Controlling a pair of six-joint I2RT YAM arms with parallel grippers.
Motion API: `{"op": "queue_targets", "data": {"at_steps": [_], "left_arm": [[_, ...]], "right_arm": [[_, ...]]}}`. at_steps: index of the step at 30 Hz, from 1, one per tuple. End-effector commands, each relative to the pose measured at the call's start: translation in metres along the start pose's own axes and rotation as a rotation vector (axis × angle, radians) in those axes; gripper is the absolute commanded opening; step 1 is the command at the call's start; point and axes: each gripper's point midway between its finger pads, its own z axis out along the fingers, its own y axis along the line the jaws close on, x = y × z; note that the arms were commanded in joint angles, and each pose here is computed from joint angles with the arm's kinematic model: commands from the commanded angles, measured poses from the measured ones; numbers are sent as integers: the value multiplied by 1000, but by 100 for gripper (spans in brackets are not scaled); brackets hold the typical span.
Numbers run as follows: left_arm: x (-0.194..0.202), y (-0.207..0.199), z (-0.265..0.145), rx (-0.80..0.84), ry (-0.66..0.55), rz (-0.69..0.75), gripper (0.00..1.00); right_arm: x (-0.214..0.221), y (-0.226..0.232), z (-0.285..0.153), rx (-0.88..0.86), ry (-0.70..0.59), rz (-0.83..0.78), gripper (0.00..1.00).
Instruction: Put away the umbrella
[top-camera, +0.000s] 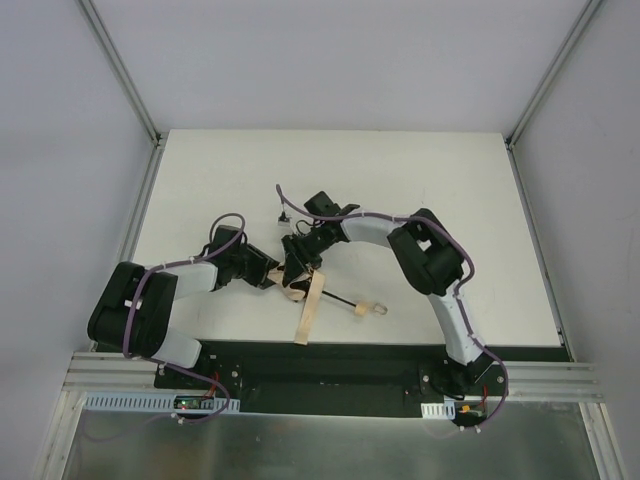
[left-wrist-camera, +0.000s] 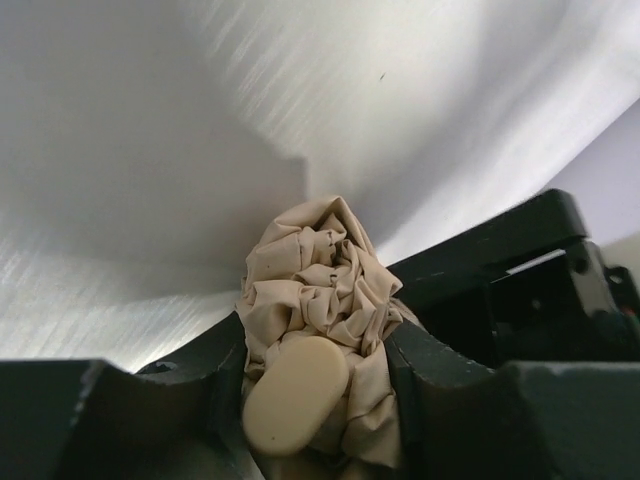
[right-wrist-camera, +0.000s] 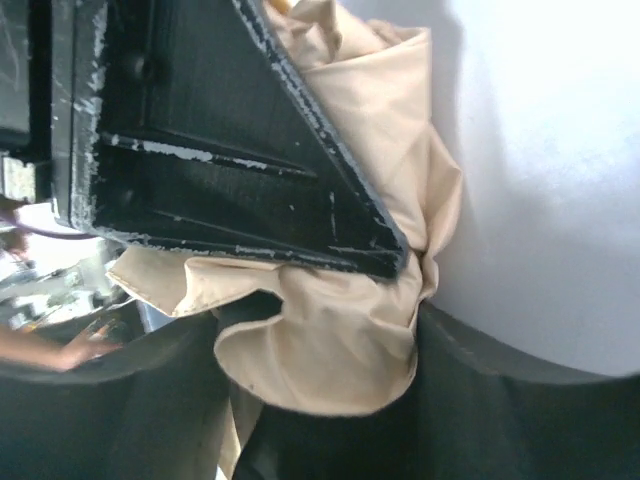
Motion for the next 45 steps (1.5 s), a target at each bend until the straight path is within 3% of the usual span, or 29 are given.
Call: {"op": "queue_targets", "data": {"at_steps": [1, 4, 11, 14, 17, 19, 23, 24, 27, 29, 33, 36, 40, 44, 45], "left_arm": [[7, 83, 1, -263, -30, -50, 0], [7, 82, -3, -295, -32, -63, 0], [10, 77, -6, -336, -19, -130, 0], [12, 74, -6, -350, -8, -157, 0], [14, 72, -7, -358, 2, -192, 0], [16, 71, -7, -357, 11, -211, 0], [13, 64, -8, -334, 1, -156, 1], [12, 65, -8, -334, 1, -130, 12], [11, 66, -8, -324, 6, -57, 50], [12, 65, -7, -297, 7, -5, 59], [13, 69, -7, -282, -6, 48, 64], [13, 76, 1, -301, 11, 34, 61], [16, 75, 11, -314, 32, 52, 44], [14, 76, 15, -317, 23, 39, 10], [14, 75, 15, -316, 22, 40, 1]], "right_arm": [[-2, -7, -31, 322, -58, -72, 68], [-3, 6, -40, 463, -70, -238, 79], [9, 1, -17, 775, 27, -489, 82], [14, -22, -12, 907, 58, -489, 80], [18, -48, -22, 1081, 90, -485, 68], [25, -62, -22, 1104, 107, -472, 48], [47, -73, -6, 958, 184, -431, 9], [55, -71, 1, 874, 194, -405, 3], [64, -61, 11, 676, 195, -311, 0], [63, -51, 13, 525, 173, -229, 0], [53, -24, 14, 260, 143, -87, 0], [48, -2, 15, 95, 145, -47, 0], [41, 4, 11, -12, 141, 24, 0], [34, 11, 3, 25, 144, -15, 0], [30, 12, -1, 50, 132, -23, 4]]}}
